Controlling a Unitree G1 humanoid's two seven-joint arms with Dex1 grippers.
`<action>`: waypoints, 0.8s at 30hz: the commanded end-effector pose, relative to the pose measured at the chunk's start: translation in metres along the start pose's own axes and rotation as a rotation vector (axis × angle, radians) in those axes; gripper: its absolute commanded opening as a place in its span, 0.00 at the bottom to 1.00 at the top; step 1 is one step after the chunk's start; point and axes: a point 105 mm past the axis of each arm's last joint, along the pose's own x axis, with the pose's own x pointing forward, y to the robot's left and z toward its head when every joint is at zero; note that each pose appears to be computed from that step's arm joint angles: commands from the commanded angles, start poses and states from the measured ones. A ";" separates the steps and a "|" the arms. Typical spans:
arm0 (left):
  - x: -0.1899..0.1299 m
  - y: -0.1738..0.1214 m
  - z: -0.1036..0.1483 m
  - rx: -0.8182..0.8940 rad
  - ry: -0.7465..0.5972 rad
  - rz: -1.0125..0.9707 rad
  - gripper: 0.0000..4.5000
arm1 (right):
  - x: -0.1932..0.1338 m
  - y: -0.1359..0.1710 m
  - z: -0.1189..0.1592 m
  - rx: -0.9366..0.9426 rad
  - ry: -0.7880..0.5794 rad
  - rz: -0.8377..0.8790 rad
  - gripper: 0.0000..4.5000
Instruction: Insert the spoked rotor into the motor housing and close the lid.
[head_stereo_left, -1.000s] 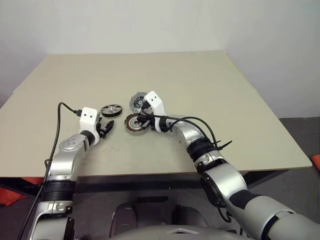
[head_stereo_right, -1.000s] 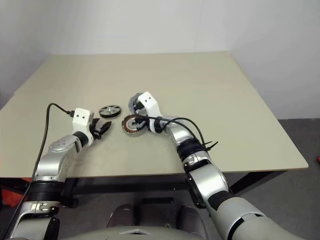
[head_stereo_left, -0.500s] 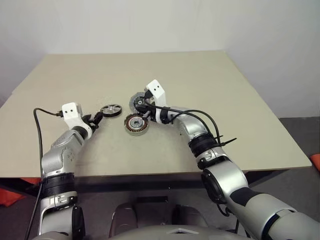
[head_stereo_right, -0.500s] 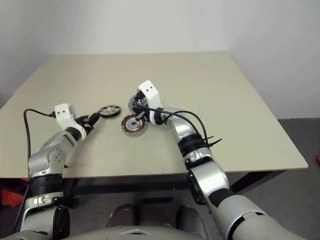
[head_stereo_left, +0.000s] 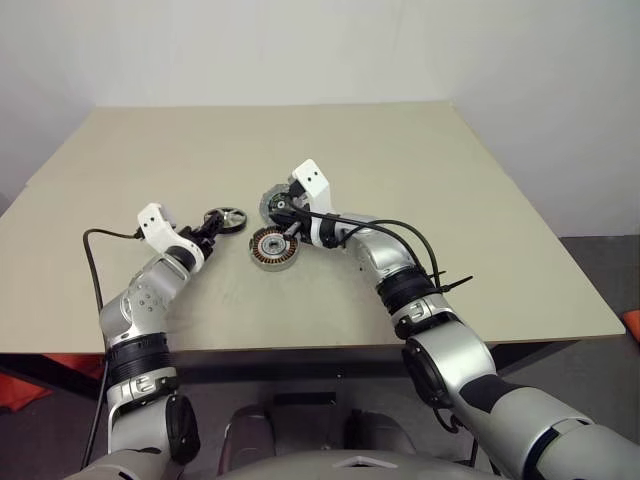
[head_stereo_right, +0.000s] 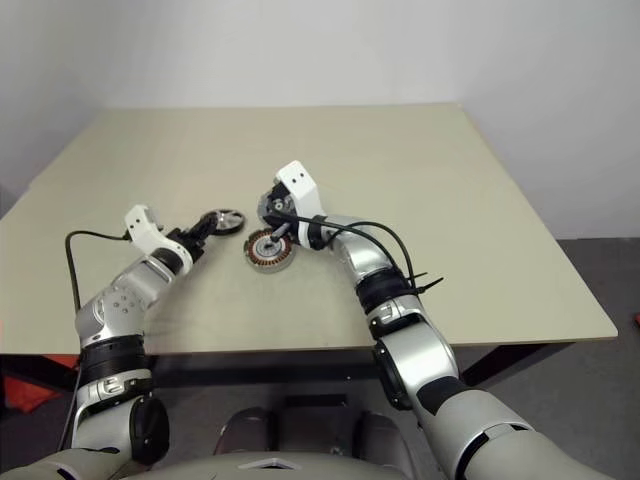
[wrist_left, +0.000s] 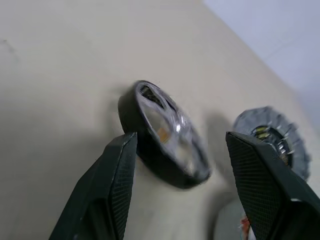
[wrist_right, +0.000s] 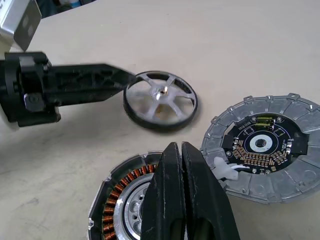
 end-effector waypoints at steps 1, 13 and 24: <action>0.004 -0.010 0.015 -0.073 -0.047 -0.031 0.67 | 0.000 0.003 0.019 -0.034 -0.061 0.003 0.02; 0.008 -0.004 0.013 -0.100 -0.032 0.012 0.67 | 0.000 -0.001 0.021 -0.030 -0.068 -0.018 0.02; 0.010 -0.001 0.000 -0.087 0.025 0.011 0.47 | 0.000 -0.002 0.022 -0.040 -0.069 -0.026 0.00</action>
